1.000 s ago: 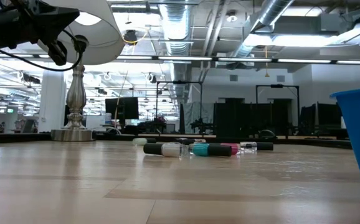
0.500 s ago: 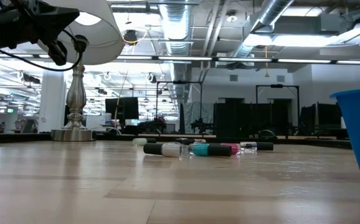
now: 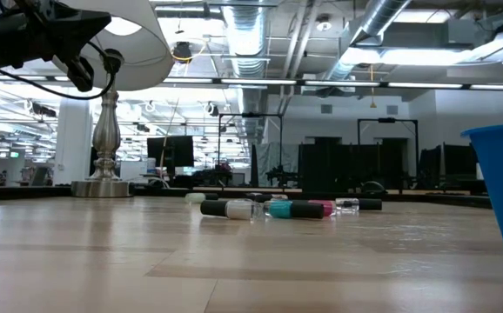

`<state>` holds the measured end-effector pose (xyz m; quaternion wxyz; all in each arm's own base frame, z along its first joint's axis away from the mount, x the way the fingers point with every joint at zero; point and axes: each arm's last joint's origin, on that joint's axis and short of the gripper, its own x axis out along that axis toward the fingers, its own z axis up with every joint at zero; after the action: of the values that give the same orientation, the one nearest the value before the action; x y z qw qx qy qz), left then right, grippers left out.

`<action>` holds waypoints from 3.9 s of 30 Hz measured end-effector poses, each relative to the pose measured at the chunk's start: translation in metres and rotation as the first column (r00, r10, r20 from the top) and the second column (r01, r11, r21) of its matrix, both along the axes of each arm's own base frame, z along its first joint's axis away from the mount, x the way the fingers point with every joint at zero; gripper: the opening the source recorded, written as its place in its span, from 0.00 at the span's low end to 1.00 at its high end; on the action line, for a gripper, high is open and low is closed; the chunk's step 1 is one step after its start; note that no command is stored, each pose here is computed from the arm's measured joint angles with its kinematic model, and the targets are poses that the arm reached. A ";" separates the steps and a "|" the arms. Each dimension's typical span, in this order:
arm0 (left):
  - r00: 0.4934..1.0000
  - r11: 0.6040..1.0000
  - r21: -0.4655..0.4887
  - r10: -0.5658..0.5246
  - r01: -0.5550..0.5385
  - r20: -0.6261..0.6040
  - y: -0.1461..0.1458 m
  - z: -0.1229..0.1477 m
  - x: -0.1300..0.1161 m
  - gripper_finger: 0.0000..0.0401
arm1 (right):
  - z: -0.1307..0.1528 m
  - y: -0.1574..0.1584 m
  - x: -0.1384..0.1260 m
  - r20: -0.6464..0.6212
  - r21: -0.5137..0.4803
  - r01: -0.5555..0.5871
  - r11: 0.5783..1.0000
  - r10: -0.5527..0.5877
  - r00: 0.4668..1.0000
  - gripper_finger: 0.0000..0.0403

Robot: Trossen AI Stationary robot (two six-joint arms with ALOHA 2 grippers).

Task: Pick & Place Nail Polish
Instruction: Put the pink nail polish into the blue bin, then put the bottom transparent nail polish into the blue bin

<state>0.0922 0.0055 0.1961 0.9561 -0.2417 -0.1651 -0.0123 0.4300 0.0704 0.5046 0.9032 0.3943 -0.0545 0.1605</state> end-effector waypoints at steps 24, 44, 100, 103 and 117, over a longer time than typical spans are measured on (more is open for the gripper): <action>1.000 1.000 0.000 0.000 0.000 -0.008 0.000 -0.001 0.001 0.00 | -0.169 0.190 -0.105 -0.994 -0.110 0.376 0.920 -0.104 -0.035 0.11; 0.996 1.000 -0.006 0.000 0.000 -0.092 0.001 -0.007 0.009 0.00 | -0.289 0.218 -0.072 -0.905 -0.322 0.217 0.922 -0.232 -0.356 0.11; 0.998 1.000 -0.004 0.000 0.000 -0.057 0.000 -0.004 0.008 0.00 | -0.175 0.099 -0.083 -0.874 -0.486 0.019 0.874 -0.486 0.009 0.54; 1.000 1.000 0.000 0.000 0.000 -0.006 0.000 0.000 0.003 0.00 | -0.154 0.058 -0.086 -0.823 -0.566 -0.017 0.824 -0.565 0.062 0.53; 0.999 1.000 0.003 0.000 0.000 0.053 0.000 0.005 -0.002 0.00 | -0.177 -0.074 -0.136 -0.809 -0.585 -0.264 0.767 -0.577 0.116 0.58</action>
<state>0.0903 0.0054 0.2009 0.9517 -0.2399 -0.1904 -0.0191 0.2939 -0.0035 0.3272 0.7902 0.0747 0.5602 -0.2371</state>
